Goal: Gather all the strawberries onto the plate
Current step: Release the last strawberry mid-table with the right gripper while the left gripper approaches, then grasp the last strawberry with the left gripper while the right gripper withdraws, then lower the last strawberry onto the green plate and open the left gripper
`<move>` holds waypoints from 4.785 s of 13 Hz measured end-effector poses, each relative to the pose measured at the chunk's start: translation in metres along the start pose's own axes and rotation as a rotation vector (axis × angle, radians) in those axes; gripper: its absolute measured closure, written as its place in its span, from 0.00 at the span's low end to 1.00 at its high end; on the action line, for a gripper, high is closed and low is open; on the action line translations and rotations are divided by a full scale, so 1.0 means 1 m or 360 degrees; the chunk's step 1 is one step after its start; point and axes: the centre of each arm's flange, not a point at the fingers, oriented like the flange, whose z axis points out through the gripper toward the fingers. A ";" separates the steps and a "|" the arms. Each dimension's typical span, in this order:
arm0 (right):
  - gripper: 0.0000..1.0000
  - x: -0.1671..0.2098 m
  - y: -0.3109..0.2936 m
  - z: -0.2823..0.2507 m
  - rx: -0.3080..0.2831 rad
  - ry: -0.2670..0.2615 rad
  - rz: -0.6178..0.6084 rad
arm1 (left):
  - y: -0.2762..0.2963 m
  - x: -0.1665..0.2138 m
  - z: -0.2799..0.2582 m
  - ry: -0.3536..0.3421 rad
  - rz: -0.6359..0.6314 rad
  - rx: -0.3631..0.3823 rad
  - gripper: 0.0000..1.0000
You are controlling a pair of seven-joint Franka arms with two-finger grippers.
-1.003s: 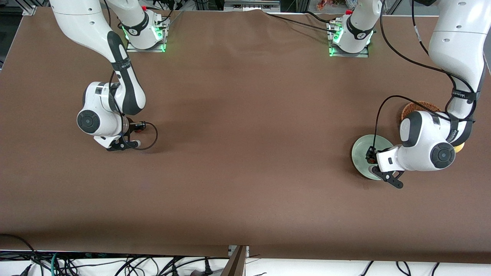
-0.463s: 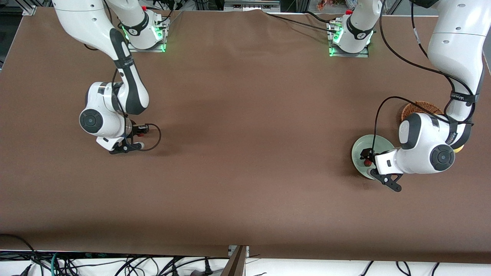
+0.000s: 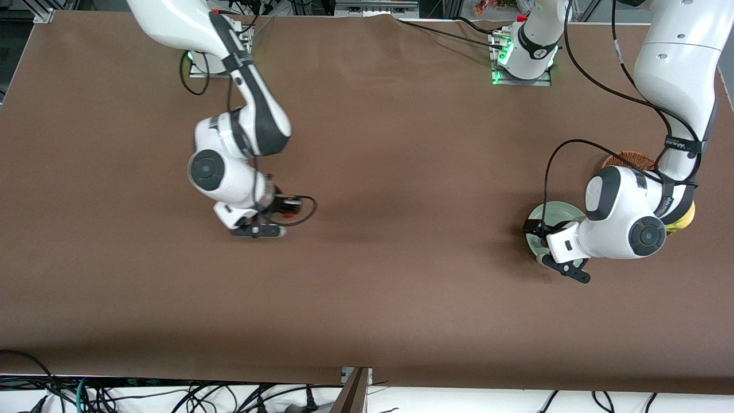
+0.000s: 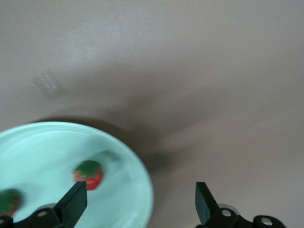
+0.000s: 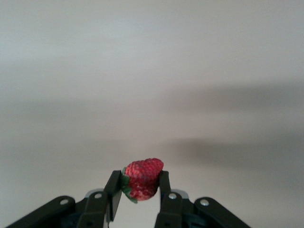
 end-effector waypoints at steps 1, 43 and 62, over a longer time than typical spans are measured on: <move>0.64 -0.005 -0.033 0.009 0.0084 0.0006 0.0097 | 0.015 0.003 -0.001 0.0000 -0.0089 -0.0016 0.00; 0.00 -0.011 0.194 -0.363 -0.0502 -0.0150 -0.0266 | 0.260 0.009 0.102 0.0394 -0.0944 -0.0051 0.34; 0.00 -0.055 0.206 -0.396 -0.0476 -0.0004 -0.0293 | 0.092 0.002 -0.012 0.0045 -0.0496 0.0413 0.68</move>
